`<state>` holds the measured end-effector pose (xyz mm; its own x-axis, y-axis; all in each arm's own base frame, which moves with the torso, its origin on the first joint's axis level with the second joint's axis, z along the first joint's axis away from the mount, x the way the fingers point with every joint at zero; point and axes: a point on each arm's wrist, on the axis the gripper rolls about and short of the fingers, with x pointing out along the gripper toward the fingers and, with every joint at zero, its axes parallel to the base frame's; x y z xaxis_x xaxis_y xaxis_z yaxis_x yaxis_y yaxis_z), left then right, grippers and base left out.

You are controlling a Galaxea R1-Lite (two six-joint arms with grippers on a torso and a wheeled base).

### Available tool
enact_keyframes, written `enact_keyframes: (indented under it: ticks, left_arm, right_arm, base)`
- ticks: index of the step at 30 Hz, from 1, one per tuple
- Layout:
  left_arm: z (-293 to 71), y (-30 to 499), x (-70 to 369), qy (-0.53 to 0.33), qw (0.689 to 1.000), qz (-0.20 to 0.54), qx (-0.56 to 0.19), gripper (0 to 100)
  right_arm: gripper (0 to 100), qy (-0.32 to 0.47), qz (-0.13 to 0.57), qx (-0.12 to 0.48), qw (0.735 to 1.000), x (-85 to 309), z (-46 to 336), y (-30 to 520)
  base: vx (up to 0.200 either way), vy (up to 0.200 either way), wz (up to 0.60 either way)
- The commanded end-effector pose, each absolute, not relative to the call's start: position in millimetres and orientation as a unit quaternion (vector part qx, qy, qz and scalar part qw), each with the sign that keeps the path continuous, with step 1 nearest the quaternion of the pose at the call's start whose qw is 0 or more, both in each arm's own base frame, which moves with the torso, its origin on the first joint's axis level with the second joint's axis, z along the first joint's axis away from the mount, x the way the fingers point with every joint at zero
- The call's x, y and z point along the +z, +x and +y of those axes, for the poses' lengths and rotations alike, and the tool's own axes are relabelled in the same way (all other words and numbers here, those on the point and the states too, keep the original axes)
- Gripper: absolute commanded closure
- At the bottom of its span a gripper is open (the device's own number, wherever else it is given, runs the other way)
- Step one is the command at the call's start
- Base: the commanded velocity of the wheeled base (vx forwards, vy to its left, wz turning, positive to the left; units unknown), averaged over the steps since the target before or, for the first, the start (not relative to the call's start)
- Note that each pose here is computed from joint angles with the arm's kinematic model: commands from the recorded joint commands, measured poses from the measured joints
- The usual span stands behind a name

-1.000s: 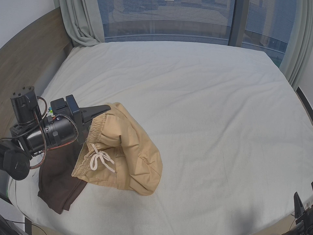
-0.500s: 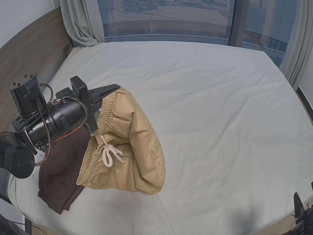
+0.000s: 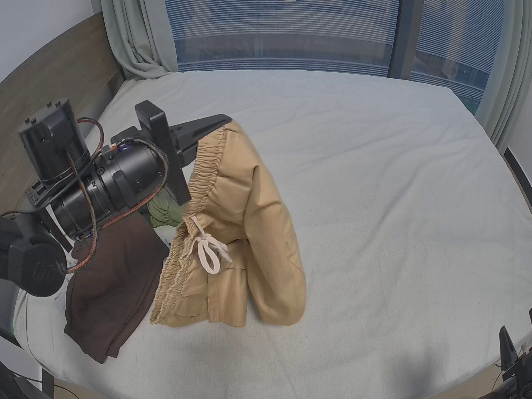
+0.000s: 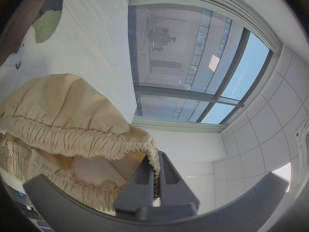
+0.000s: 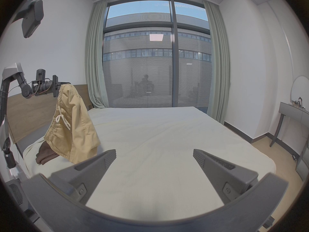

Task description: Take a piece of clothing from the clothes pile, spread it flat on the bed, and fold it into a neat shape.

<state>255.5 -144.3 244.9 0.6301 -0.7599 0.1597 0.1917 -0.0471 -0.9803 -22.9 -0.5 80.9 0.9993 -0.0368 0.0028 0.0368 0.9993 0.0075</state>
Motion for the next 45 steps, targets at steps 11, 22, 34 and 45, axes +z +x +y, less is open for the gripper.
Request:
enact_keyframes:
  ticks: [11,22,34,45]
  left_arm:
    - [-184,248,262,-0.631,0.611,0.245,-0.412,100]
    - [-221,245,255,-0.62,0.59,0.279,-0.436,100]
    - [-262,259,245,-0.622,0.581,0.288,-0.438,100]
    - [-288,264,245,-0.631,0.554,0.305,-0.45,100]
  right_arm:
    - [0,0.005,0.001,-0.018,1.0,76,0,-23]
    - [0,0.005,0.0,-0.018,1.0,76,0,-23]
    - [0,0.005,0.001,-0.019,1.0,76,-1,-23]
    - [0,0.005,0.001,-0.019,1.0,76,-1,-23]
  base:
    - [0.0,0.0,0.0]
    - [0.0,0.0,0.0]
    - [0.0,0.0,0.0]
    - [0.0,0.0,0.0]
